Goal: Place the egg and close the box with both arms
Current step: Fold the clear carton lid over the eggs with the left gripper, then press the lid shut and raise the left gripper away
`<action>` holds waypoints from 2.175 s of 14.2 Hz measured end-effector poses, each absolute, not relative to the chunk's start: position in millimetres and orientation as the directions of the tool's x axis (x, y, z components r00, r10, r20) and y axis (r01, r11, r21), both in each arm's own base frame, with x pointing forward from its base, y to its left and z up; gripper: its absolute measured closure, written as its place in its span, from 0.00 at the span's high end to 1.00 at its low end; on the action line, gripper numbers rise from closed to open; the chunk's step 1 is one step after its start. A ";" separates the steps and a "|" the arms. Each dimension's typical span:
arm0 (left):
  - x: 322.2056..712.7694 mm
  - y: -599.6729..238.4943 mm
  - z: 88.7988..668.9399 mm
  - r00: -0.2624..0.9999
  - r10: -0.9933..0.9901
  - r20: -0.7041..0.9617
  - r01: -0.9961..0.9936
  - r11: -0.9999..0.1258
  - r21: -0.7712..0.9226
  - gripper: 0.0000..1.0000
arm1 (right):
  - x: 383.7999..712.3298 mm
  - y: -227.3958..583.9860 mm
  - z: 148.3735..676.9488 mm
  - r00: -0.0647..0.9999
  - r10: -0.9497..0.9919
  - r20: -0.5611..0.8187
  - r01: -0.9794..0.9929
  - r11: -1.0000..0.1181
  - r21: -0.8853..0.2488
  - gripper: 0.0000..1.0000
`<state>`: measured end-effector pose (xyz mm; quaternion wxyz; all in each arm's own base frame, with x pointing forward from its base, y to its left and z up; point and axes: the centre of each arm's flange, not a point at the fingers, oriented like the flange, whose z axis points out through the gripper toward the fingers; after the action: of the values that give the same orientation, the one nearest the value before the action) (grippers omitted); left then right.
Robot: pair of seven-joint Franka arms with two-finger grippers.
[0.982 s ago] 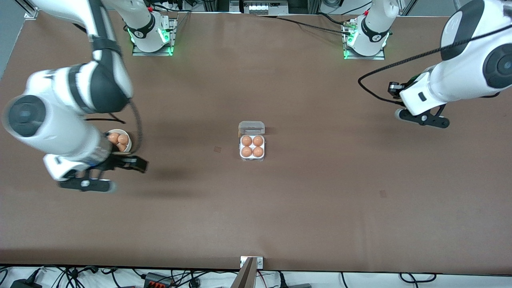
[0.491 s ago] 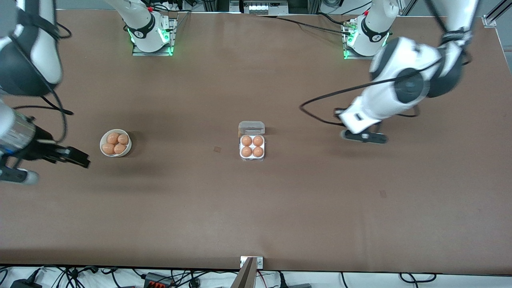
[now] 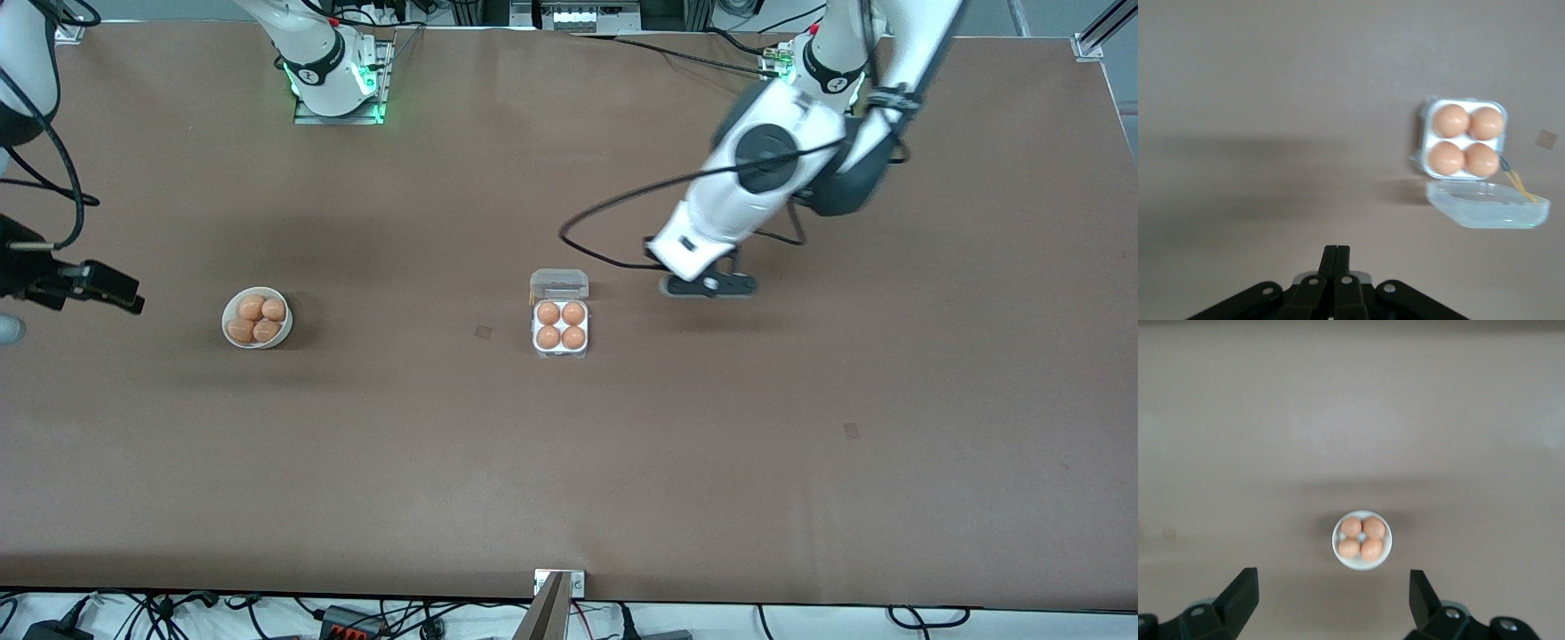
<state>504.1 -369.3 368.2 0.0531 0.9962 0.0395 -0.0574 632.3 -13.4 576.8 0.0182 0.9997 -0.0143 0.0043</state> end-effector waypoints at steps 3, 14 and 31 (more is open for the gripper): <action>477.4 -412.4 334.5 0.995 0.085 -0.057 0.086 -0.996 0.006 0.01 | 610.1 -14.2 570.0 1.000 -0.018 -0.004 -0.018 -0.999 0.038 1.00; 455.0 -502.4 274.4 0.979 0.196 0.059 0.191 -0.978 0.080 0.01 | 567.0 -13.7 563.3 1.000 -0.011 0.017 -0.012 -0.999 0.035 1.00; 480.5 -498.4 279.2 0.970 0.225 0.090 0.217 -0.972 0.094 0.01 | 569.0 -7.6 580.7 0.999 0.001 0.052 -0.001 -0.999 0.035 1.00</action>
<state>480.5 -498.4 279.2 0.0420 0.9916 0.1113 0.0501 569.0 -7.6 580.7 0.0176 0.9995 0.0000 0.0262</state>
